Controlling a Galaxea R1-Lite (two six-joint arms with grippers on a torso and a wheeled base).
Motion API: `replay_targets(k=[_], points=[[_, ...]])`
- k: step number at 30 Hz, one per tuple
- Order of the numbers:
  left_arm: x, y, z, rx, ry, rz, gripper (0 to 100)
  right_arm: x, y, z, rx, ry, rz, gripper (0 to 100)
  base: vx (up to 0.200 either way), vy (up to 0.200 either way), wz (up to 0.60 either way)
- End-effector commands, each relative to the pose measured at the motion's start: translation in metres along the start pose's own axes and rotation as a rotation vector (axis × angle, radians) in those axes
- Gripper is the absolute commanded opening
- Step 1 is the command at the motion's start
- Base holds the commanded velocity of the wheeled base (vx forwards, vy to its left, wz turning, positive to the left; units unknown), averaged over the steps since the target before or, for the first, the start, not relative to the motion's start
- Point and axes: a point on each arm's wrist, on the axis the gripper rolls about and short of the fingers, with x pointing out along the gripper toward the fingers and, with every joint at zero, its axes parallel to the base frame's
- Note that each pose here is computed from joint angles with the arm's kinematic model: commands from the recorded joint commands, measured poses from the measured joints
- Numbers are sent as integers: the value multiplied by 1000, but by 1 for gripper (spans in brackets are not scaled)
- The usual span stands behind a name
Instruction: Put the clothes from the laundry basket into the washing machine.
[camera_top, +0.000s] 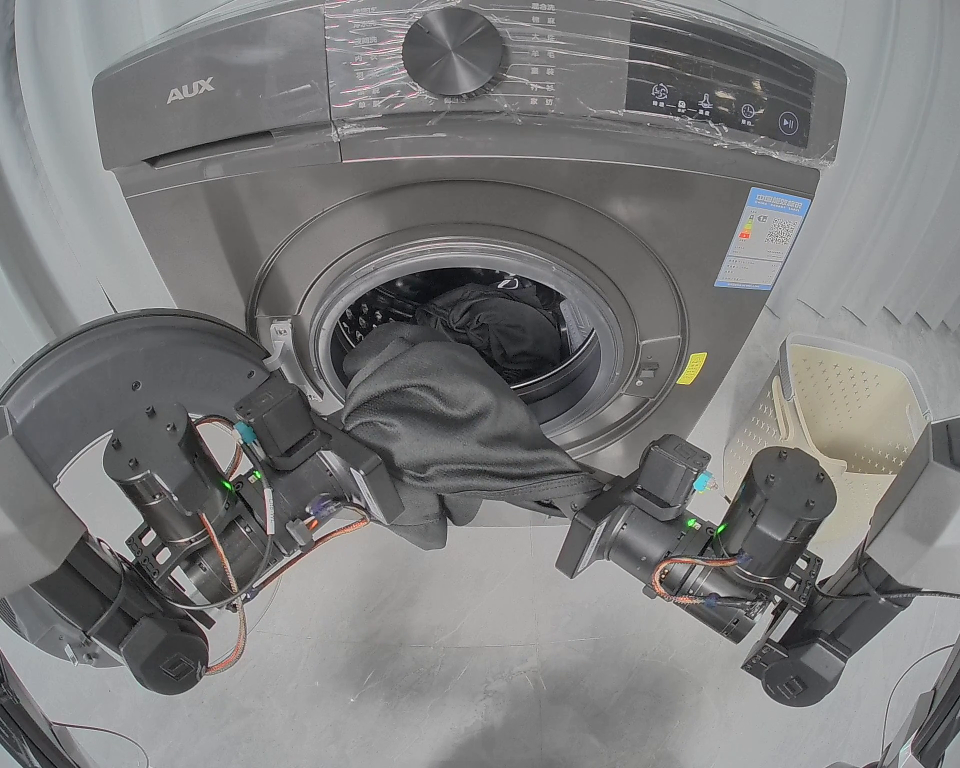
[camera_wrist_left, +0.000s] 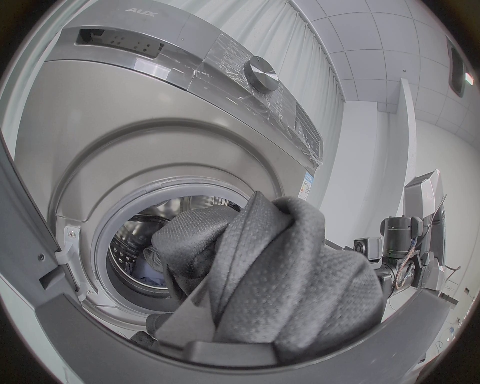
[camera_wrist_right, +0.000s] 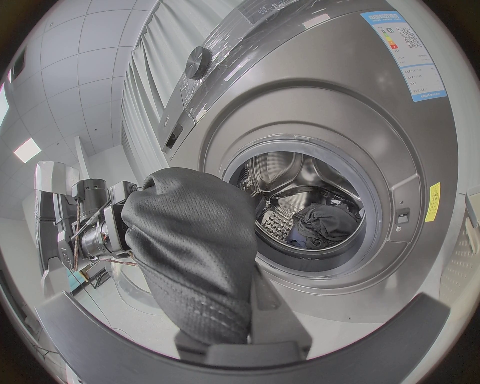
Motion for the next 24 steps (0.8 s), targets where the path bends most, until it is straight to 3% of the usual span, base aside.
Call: replay_targets(k=[1, 7, 13, 20, 24], points=[[-1, 3, 3, 4, -12, 9, 0, -6, 1, 3, -2, 3, 2, 100, 0, 0, 0], [-1, 5, 7, 2, -25, 19, 0, -21, 0, 9, -23, 15, 29, 100, 0, 0, 0], [-4, 6, 3, -3, -7, 24, 0, -47, -6, 5, -58, 87, 38, 100, 0, 0, 0], [-9, 5, -1, 1, 16, 26, 0, -61, -16, -4, -59, 149, 23, 100, 0, 0, 0], [-13, 5, -13, -2, 69, 28, 0, -68, -26, -12, -73, 197, -13, 100, 0, 0, 0]])
